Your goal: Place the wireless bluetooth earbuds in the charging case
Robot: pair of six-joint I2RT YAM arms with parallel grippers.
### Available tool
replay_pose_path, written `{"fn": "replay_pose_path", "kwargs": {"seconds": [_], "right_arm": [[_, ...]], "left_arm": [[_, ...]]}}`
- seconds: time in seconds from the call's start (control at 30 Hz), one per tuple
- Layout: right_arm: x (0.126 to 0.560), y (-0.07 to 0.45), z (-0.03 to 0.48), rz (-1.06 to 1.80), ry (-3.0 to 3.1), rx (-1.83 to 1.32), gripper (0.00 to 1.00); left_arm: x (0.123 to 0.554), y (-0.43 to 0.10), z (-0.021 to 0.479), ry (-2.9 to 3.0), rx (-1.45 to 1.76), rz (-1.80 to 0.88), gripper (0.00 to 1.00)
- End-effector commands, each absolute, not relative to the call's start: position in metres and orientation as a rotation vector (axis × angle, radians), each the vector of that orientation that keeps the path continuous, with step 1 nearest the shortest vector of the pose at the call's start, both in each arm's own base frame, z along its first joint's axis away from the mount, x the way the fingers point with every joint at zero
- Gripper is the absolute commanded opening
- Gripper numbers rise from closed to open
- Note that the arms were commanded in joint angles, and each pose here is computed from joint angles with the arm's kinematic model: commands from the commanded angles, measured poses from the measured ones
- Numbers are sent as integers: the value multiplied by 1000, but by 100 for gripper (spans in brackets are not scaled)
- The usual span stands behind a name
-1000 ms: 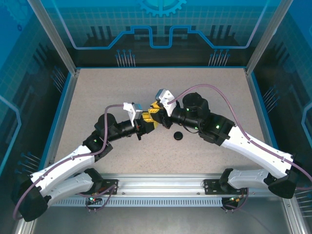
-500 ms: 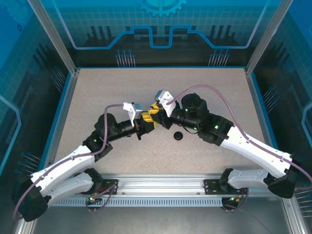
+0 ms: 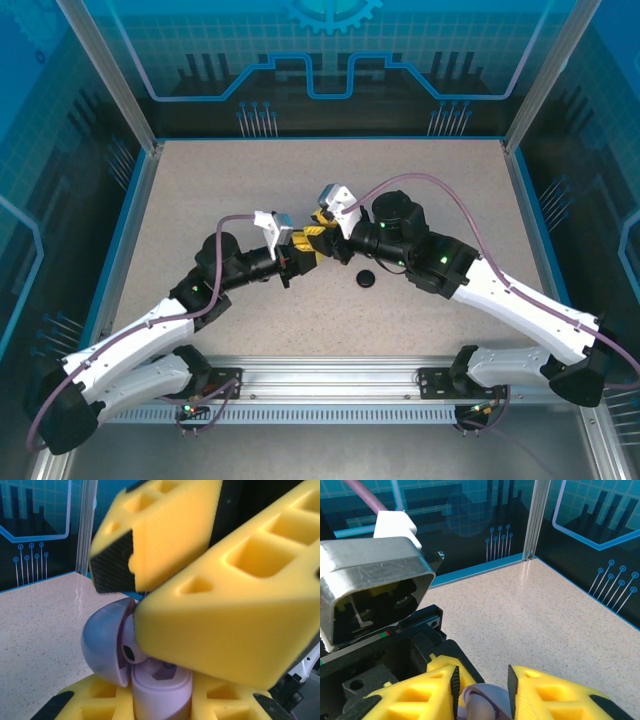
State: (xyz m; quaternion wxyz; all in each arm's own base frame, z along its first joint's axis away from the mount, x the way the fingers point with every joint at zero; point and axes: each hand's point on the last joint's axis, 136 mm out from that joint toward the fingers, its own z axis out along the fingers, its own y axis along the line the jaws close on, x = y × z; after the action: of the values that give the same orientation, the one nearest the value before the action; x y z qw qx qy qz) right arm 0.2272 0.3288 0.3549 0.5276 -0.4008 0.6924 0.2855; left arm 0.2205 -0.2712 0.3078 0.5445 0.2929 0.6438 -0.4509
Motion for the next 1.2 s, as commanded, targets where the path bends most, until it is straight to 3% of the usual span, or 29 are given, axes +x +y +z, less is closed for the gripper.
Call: {"fn": "replay_pose_path", "kwargs": {"seconds": [0.0, 0.33, 0.77, 0.97, 1.17], "right_arm": [[227, 321, 377, 694, 1625, -922, 38], [223, 292, 415, 782, 1631, -815, 58], [229, 258, 361, 945, 1923, -725, 95], [220, 263, 354, 1068, 1929, -763, 99], [212, 283, 343, 1237, 1959, -830, 97]], "left_arm": [[225, -269, 312, 1522, 713, -1009, 0], [225, -269, 301, 1502, 741, -972, 0], [207, -276, 293, 1289, 996, -790, 0], [204, -278, 296, 1244, 1014, -783, 0], [202, -282, 300, 1243, 1002, -823, 0]]}}
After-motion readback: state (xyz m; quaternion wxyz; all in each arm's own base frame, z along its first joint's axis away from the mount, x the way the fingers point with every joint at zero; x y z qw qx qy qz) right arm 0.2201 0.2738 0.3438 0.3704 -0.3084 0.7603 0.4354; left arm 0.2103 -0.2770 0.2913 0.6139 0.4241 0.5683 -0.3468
